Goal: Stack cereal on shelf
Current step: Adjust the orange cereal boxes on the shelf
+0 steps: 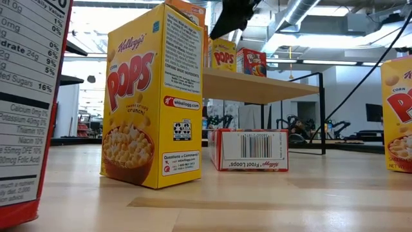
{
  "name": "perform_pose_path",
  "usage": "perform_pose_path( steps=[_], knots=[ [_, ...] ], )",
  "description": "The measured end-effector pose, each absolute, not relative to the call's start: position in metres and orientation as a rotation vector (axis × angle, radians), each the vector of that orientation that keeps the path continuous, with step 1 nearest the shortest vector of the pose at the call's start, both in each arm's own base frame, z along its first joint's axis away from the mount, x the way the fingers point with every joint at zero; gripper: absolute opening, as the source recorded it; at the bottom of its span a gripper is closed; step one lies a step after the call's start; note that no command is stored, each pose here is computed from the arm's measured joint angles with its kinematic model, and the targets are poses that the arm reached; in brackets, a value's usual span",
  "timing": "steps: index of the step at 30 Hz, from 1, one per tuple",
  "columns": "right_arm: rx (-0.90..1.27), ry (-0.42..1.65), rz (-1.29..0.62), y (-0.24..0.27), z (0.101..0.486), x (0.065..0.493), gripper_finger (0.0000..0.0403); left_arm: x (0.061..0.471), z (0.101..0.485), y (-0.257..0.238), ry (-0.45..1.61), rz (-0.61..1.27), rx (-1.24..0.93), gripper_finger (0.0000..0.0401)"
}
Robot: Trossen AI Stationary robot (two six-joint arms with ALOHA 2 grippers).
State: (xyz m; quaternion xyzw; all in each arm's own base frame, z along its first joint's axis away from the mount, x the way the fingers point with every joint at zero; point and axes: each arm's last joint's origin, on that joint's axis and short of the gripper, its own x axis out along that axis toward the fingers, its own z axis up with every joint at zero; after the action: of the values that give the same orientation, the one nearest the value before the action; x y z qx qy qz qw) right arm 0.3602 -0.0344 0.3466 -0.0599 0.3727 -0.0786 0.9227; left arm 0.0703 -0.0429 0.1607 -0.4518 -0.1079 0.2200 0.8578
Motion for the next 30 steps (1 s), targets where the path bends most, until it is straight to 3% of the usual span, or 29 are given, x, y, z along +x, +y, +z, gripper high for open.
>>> perform_pose_path(
  steps=[25,30],
  knots=[
    [-0.128,0.656,-0.133,-0.0419,0.3523,0.3661,0.0017,0.0698,0.1601,-0.0421,-0.243,0.49,-0.946,0.0249],
    [-0.128,0.626,-0.134,-0.0421,0.3547,0.3678,0.0032,0.0697,0.1601,-0.0419,-0.247,0.497,-0.944,0.0249]
  ],
)
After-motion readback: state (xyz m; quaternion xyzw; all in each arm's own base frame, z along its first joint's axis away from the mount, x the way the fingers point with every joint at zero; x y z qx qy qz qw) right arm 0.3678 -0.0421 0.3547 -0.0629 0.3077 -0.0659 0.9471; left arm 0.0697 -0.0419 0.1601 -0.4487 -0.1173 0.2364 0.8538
